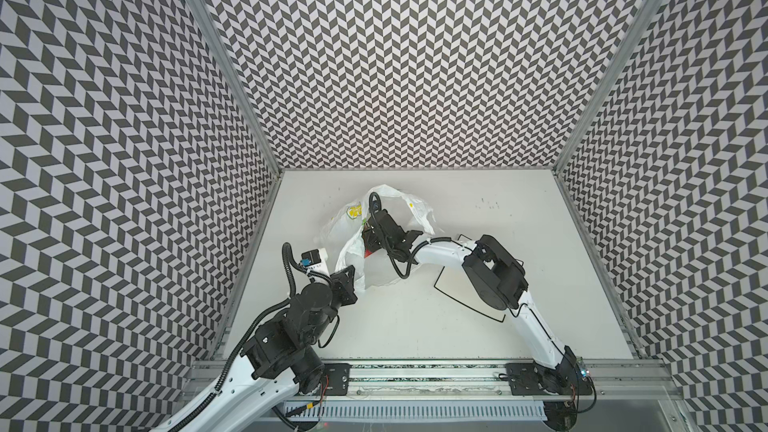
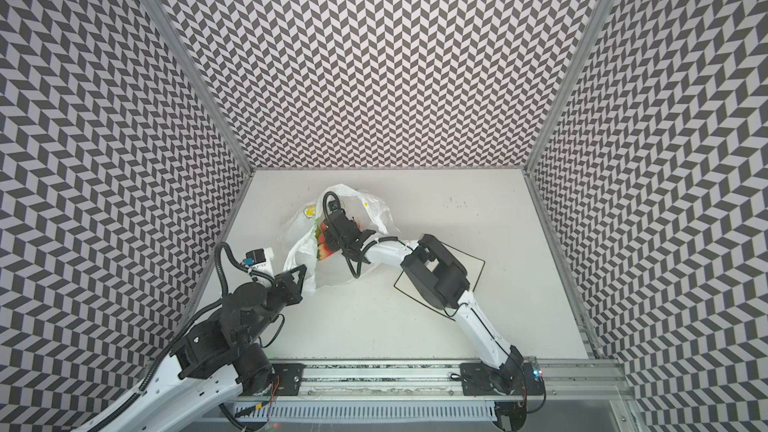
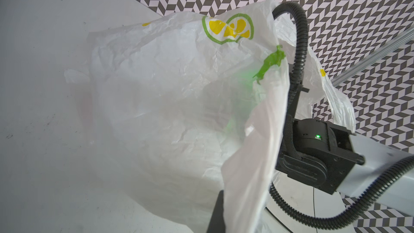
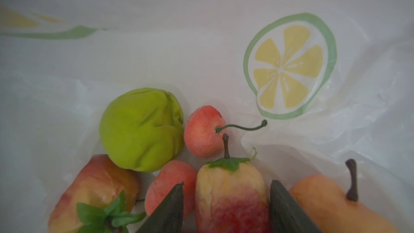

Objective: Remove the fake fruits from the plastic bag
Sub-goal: 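Reach the right gripper into the bag and grasp the red-yellow fake fruit, then lift the fruit out and lower it onto the white tray with the right gripper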

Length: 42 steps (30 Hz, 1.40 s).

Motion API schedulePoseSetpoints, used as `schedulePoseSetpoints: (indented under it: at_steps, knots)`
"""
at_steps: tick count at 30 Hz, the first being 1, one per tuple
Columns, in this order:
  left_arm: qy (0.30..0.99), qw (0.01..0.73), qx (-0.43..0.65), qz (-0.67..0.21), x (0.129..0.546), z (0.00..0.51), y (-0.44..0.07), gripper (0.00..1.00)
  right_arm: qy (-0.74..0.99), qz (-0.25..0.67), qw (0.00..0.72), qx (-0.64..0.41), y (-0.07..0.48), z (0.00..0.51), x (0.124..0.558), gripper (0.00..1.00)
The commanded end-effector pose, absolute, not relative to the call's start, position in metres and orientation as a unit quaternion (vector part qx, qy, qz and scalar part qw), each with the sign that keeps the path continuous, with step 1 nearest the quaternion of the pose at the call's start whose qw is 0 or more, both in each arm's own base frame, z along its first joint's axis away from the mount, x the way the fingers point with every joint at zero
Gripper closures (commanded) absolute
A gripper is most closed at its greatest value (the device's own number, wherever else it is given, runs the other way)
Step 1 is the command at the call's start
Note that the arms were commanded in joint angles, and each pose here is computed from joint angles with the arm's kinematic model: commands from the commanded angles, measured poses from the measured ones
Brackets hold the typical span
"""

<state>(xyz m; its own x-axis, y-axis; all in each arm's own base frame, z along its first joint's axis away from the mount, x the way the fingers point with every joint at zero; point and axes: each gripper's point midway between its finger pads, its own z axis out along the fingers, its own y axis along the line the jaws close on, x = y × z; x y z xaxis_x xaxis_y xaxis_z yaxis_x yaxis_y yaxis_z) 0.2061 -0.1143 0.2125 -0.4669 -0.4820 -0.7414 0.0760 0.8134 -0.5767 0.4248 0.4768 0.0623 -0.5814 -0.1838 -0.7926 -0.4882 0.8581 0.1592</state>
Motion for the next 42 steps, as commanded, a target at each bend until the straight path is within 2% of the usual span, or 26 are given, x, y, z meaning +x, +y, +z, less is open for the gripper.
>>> schedulePoseSetpoints:
  at_steps: [1,10,14,18,21,27,42]
  knots:
    - [0.801,0.515,-0.136,-0.273,0.207,0.228,-0.107,1.00,0.873,0.168,0.410,-0.204,0.480,0.050,0.429,0.39]
    - [0.799,0.519,-0.137,-0.272,0.207,0.230,-0.106,1.00,0.883,0.142,0.397,-0.206,0.482,0.028,0.437,0.35]
    - [0.800,0.519,-0.136,-0.270,0.207,0.230,-0.106,1.00,0.883,0.145,0.397,-0.204,0.484,0.030,0.438,0.41]
    - [0.800,0.519,-0.136,-0.270,0.207,0.228,-0.106,1.00,0.874,0.168,0.408,-0.202,0.488,0.058,0.436,0.53]
    - [0.796,0.521,-0.139,-0.274,0.209,0.229,-0.107,1.00,0.861,0.203,0.418,-0.206,0.494,0.091,0.429,0.58]
    - [0.788,0.529,-0.146,-0.280,0.213,0.232,-0.109,1.00,0.843,0.280,0.415,-0.197,0.492,0.140,0.404,0.58]
    - [0.765,0.549,-0.156,-0.298,0.226,0.238,-0.120,1.00,0.822,0.397,0.365,-0.182,0.460,0.209,0.332,0.59]
